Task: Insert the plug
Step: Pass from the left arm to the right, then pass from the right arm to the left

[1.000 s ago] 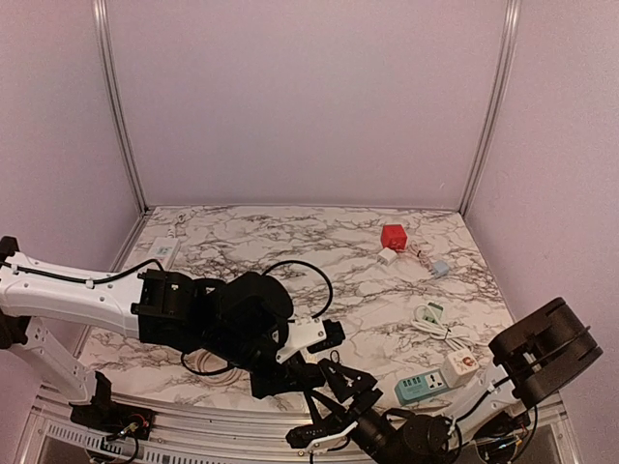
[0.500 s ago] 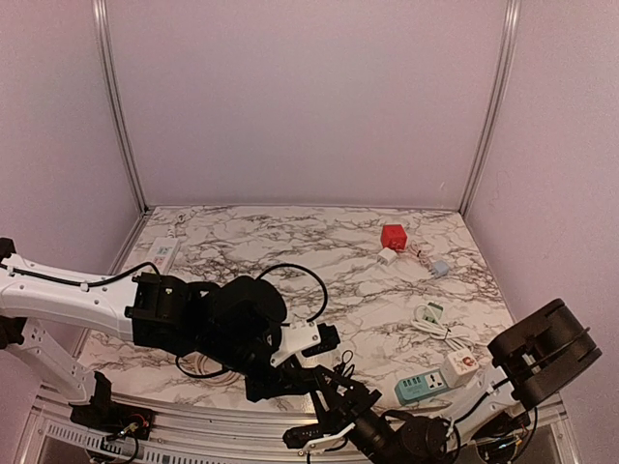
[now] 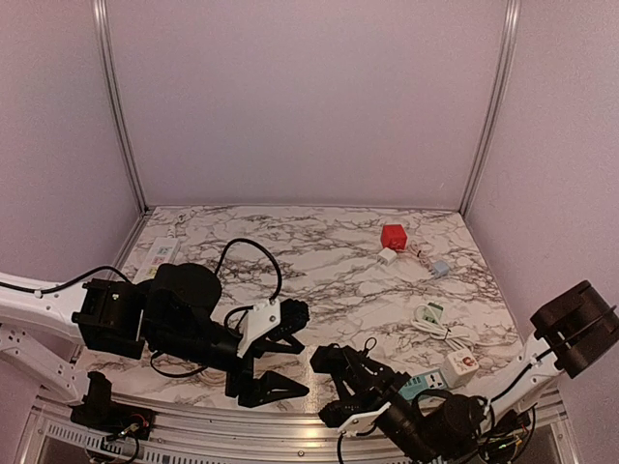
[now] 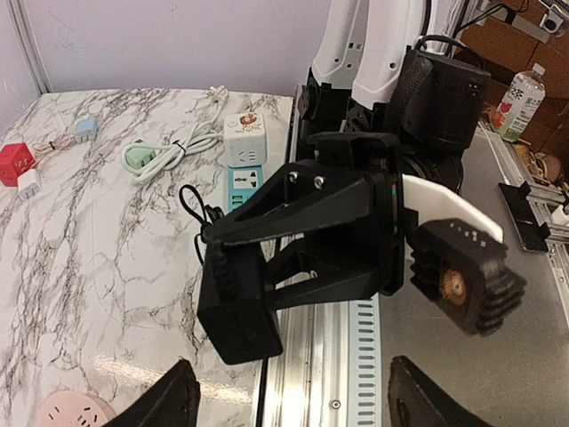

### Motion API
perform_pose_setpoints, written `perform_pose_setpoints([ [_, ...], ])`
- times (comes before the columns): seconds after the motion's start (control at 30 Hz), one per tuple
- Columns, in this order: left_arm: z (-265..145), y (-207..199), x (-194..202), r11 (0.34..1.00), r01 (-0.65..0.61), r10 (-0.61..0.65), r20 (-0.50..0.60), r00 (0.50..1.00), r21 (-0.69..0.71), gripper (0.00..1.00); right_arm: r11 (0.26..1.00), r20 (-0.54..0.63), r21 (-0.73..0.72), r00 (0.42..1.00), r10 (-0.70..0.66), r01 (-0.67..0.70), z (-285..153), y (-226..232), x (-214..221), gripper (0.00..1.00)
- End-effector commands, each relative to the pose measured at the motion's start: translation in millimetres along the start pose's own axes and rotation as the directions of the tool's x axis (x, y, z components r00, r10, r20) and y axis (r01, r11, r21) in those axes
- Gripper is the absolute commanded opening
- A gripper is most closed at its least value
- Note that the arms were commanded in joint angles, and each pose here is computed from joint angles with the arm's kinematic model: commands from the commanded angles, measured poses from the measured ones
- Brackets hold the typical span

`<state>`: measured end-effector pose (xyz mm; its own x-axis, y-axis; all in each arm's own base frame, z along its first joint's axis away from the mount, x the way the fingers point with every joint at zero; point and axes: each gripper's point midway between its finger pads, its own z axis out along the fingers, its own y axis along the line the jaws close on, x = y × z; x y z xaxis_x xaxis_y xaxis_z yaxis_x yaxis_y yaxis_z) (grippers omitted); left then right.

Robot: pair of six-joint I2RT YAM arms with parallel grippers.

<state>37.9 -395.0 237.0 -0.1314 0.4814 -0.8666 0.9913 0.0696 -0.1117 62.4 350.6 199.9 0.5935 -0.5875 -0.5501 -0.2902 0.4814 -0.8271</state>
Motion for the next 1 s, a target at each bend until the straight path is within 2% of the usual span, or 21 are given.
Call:
perform_pose_setpoints([
  [0.0, 1.8, -5.1, -15.8, 0.999, -0.030, 0.028, 0.092, 0.995, 0.017, 0.77, 0.865, 0.154, 0.095, 0.866, 0.476, -0.492, -14.1, -74.6, -10.5, 0.04],
  [0.17, 19.8, -6.6, -11.2, 0.999, -0.028, 0.027, 0.052, 0.998, 0.022, 0.83, 0.813, 0.210, 0.065, 0.805, 0.555, -0.578, -24.3, -93.9, -5.1, 0.03],
  [0.27, 23.3, -12.3, -17.2, 0.998, -0.044, 0.041, 0.069, 0.997, 0.035, 0.92, 0.809, 0.209, 0.064, 0.801, 0.561, -0.584, -24.6, -95.2, -4.7, 0.03],
  [0.37, 17.6, -16.5, -30.7, 0.998, -0.050, 0.043, 0.130, 0.991, 0.047, 0.99, 0.818, 0.198, 0.073, 0.812, 0.549, -0.571, -22.8, -92.3, -5.0, 0.03],
  [0.6, 12.4, -7.8, -42.7, 1.000, -0.008, 0.008, 0.197, 0.980, -0.003, 0.99, 0.840, 0.178, 0.082, 0.838, 0.516, -0.536, -18.7, -83.0, -7.6, 0.03],
  [0.83, 41.8, -5.2, -35.7, 0.998, -0.018, 0.025, 0.129, 0.991, -0.054, 0.99, 0.851, 0.167, 0.086, 0.849, 0.501, -0.519, -16.9, -78.6, -8.8, 0.04],
  [0.97, 48.8, -2.8, -39.5, 0.996, -0.036, 0.046, 0.129, 0.991, -0.082, 0.99, 0.853, 0.163, 0.088, 0.852, 0.497, -0.514, -16.3, -77.3, -9.0, 0.04],
])
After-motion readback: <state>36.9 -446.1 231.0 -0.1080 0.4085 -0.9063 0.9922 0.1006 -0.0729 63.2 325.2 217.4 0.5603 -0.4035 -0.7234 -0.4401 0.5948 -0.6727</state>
